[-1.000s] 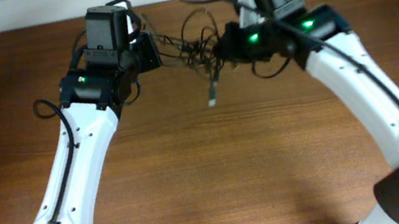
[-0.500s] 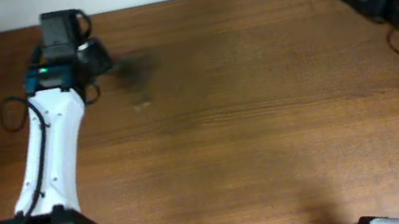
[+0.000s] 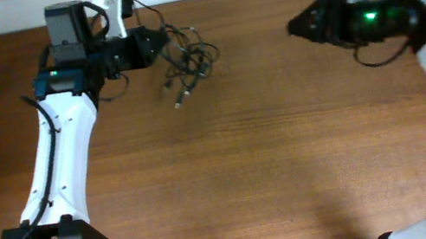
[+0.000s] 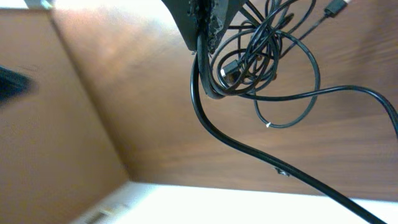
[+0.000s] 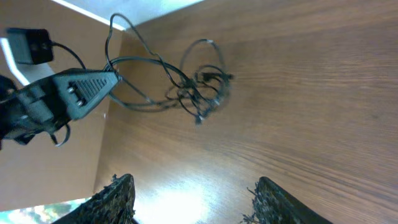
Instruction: Untangle cables
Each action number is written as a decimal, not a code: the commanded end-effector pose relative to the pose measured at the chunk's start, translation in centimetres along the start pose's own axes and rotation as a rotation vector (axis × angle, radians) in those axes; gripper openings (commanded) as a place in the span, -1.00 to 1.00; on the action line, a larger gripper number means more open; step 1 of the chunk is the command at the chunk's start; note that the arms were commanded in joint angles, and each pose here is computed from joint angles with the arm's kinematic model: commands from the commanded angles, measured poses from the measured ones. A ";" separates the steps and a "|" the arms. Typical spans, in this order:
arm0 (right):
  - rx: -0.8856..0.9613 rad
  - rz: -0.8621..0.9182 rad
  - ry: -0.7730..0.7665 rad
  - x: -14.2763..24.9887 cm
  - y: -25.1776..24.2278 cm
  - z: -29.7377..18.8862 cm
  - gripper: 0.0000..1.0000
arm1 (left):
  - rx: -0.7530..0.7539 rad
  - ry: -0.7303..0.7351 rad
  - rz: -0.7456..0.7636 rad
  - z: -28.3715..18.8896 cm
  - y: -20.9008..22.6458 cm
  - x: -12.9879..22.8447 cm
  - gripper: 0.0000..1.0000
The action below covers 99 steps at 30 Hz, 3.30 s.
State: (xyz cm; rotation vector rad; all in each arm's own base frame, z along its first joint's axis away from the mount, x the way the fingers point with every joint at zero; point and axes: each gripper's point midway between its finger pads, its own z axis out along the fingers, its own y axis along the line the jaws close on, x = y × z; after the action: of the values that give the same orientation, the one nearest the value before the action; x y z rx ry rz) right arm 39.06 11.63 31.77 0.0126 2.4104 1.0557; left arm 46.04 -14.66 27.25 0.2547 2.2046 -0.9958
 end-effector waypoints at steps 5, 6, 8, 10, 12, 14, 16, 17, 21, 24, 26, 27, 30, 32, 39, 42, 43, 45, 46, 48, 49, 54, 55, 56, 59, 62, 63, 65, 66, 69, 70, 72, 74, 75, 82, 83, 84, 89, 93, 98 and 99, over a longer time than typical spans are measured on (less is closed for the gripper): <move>0.063 -0.028 0.090 1.0 0.1 8.2 0.28 | 0.248 0.056 0.057 0.3 -6.2 1.2 -1.00; 0.056 -0.039 0.106 1.4 0.4 9.0 0.28 | 0.271 0.054 0.061 0.2 -6.6 1.1 -1.00; 0.044 -0.062 0.129 2.1 1.3 10.4 0.28 | 0.273 0.058 0.019 0.3 -6.8 1.0 -0.95; 0.076 -0.057 0.137 2.6 1.3 11.3 0.28 | 0.275 0.062 -0.001 0.4 -6.9 1.0 -0.92; 0.101 -0.062 0.151 3.3 1.4 12.3 0.28 | 0.278 0.065 -0.027 0.5 -7.1 1.0 -0.90; 0.147 -0.027 0.164 4.0 0.9 13.6 0.27 | 0.280 0.065 -0.065 0.5 -7.3 0.8 -0.90; 0.143 -0.017 0.172 4.2 1.0 14.5 0.26 | 0.281 0.065 -0.101 0.5 -7.3 0.7 -0.89; 0.139 -0.020 0.170 4.2 1.1 14.8 0.26 | 0.281 0.065 -0.115 0.5 -7.3 0.6 -0.88; 0.114 -0.054 0.162 4.4 2.3 15.5 0.26 | 0.197 0.036 -0.155 0.9 -5.9 0.1 -1.00; 0.099 -0.079 0.167 4.8 3.3 15.9 0.26 | -0.016 -0.053 -0.444 1.2 -2.1 -1.0 -1.00; 0.081 -0.108 0.167 5.1 4.1 16.3 0.26 | -0.102 -0.118 -0.647 1.0 -0.3 -1.5 -0.96; 0.070 -0.137 0.166 5.2 4.5 16.5 0.26 | -0.116 -0.138 -0.732 1.0 0.1 -1.7 -0.86; 0.028 -0.256 0.162 5.8 6.4 17.3 0.26 | -0.107 -0.150 -0.916 1.1 0.0 -1.6 -0.83; 0.013 -0.339 0.139 5.8 7.6 17.9 0.26 | -0.083 -0.126 -0.990 1.7 -1.1 -1.2 -0.84; 0.171 -0.386 0.025 4.0 6.5 18.5 -0.10 | -0.022 -0.039 -1.097 3.2 -4.3 0.2 -0.87; 0.229 -0.346 -0.033 2.9 5.7 18.4 -0.33 | 0.002 -0.011 -1.097 3.2 -4.9 0.3 -0.85; 0.225 -0.349 -0.040 2.7 5.9 18.4 -0.51 | 0.010 -0.005 -1.095 3.2 -5.1 0.3 -0.80; 0.221 -0.351 -0.047 2.5 6.0 18.4 -0.92 | 0.003 -0.015 -1.095 3.2 -4.8 0.2 -0.58; 0.221 -0.350 -0.049 2.5 6.0 18.4 -0.92 | -0.019 -0.041 -1.055 3.1 -4.2 0.0 -0.56; 0.225 -0.314 -0.053 2.3 5.7 18.2 -0.92 | -0.080 -0.098 -0.917 2.9 -2.8 -0.5 -0.51; 0.221 -0.283 -0.050 2.2 5.4 18.1 -0.92 | -0.116 -0.118 -0.812 2.8 -2.2 -0.6 -0.40; 0.182 -0.157 0.006 2.2 3.8 17.1 -0.92 | -0.168 -0.048 -0.215 2.9 -1.8 0.2 0.11; 0.167 -0.148 0.018 2.2 3.7 17.0 -0.92 | -0.178 -0.011 -0.153 3.1 -1.6 1.1 0.06; 0.155 -0.141 0.027 2.3 3.7 16.9 -0.92 | -0.186 0.014 -0.147 3.2 -1.3 1.7 0.04; 0.148 -0.138 0.030 2.3 3.7 16.9 -0.92 | -0.200 0.137 -0.095 5.0 0.7 4.7 -0.16; 0.149 -0.136 0.036 2.4 3.7 16.8 -0.92 | -0.160 0.266 -0.038 7.7 1.5 8.2 -0.53; 0.151 -0.135 0.039 2.5 3.6 16.8 -0.92 | -0.127 0.301 -0.013 8.5 1.2 9.2 -0.56; 0.155 -0.131 0.045 2.6 3.5 16.8 -0.92 | -0.081 0.365 0.038 9.9 1.0 11.1 -0.51; 0.156 -0.131 0.046 2.6 3.5 16.8 -0.92 | -0.083 0.388 0.053 10.6 1.2 11.9 -0.44; 0.157 -0.130 0.048 2.7 3.5 16.8 -0.92 | -0.076 0.432 0.063 11.9 1.7 13.5 -0.28; 0.157 -0.130 0.048 2.7 3.5 16.8 -0.92 | -0.072 0.448 0.072 12.3 1.8 14.1 -0.26; 0.157 -0.130 0.049 2.7 3.5 16.8 -0.92 | -0.055 0.490 0.062 13.4 1.8 15.8 -0.24; 0.158 -0.130 0.049 2.7 3.4 16.8 -0.92 | 0.017 0.515 0.051 14.2 0.4 16.8 -0.25; 0.160 -0.128 0.052 2.8 3.4 16.8 -0.92 | 0.064 0.517 0.054 14.5 -0.4 17.0 -0.21; 0.167 -0.125 0.057 2.9 3.2 16.8 -0.92 | 0.393 0.479 0.044 15.8 -5.0 16.8 -0.43; 0.170 -0.123 0.061 3.0 3.1 16.8 -0.92 | 0.412 0.468 0.051 15.8 -5.2 16.6 -0.42; 0.174 -0.122 0.063 3.1 3.1 16.7 -0.92 | 0.428 0.455 0.056 15.9 -5.5 16.2 -0.41; 0.183 -0.121 0.061 3.1 2.9 16.7 -0.92 | 0.429 0.418 0.063 16.4 -5.7 15.3 -0.25; 0.183 -0.121 0.061 3.1 2.9 16.7 -0.92 | 0.460 0.360 0.065 17.8 -7.9 14.0 -0.50; 0.183 -0.121 0.062 3.1 2.9 16.7 -0.92 | 0.504 0.348 0.132 18.6 -10.3 14.6 -1.00; 0.184 -0.121 0.063 3.1 2.9 16.7 -0.92 | 0.480 0.342 0.133 18.8 -9.9 14.4 -1.00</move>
State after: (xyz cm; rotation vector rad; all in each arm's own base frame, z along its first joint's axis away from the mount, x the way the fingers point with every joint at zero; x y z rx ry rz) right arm 44.33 24.10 22.82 -0.0543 2.5090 0.7244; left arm 41.78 -34.67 13.47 0.7790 2.2123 -1.4548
